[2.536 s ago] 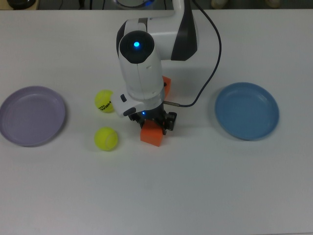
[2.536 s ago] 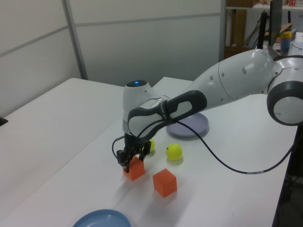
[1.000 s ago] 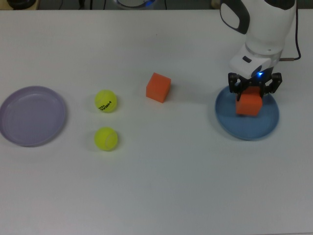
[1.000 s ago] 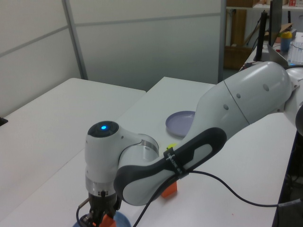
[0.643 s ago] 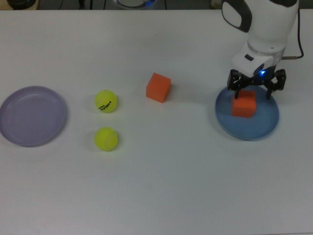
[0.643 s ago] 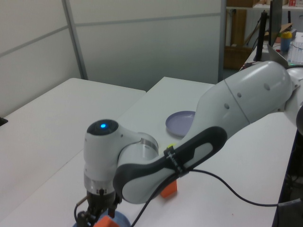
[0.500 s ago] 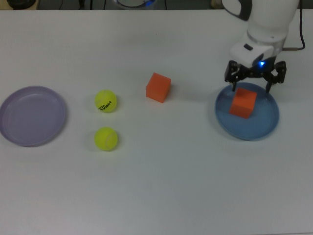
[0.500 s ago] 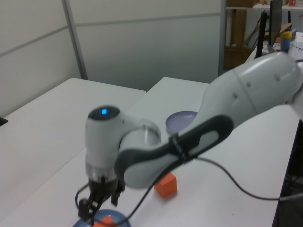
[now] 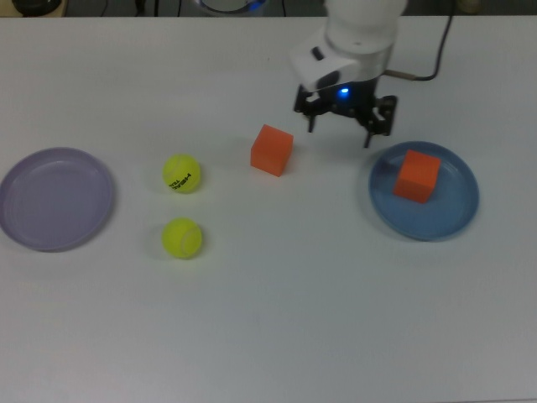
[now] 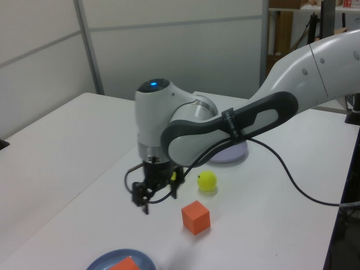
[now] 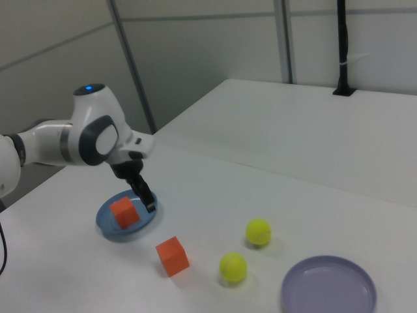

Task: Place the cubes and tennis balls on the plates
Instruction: 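Move the gripper to the second orange cube and grasp it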

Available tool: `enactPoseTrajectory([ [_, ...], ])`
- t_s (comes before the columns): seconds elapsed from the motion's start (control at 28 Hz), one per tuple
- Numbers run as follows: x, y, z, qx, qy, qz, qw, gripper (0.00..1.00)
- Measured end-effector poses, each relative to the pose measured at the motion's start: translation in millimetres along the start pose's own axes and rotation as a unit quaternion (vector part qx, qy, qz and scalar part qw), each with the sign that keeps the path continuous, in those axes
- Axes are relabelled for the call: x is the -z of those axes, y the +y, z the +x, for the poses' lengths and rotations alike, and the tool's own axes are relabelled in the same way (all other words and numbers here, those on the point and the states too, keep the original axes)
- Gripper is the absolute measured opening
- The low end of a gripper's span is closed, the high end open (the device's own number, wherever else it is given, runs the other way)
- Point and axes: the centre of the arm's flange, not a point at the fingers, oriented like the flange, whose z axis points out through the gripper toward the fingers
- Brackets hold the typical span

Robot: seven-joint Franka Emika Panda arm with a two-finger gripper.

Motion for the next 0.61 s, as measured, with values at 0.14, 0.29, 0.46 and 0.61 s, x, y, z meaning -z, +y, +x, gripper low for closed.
enactPoseTrajectory([
  [0.14, -21.8, 31.7, 7.3, -0.024, -0.018, -0.017, 0.9994, 1.0],
  [0.29, -36.6, 53.8, 12.7, -0.041, -0.031, -0.028, 0.9983, 1.0],
  [0.46, -50.5, 74.5, 16.8, -0.057, -0.041, -0.036, 0.9969, 1.0],
  [0.61, -61.2, 81.7, 15.2, -0.061, -0.044, -0.038, 0.9964, 1.0],
])
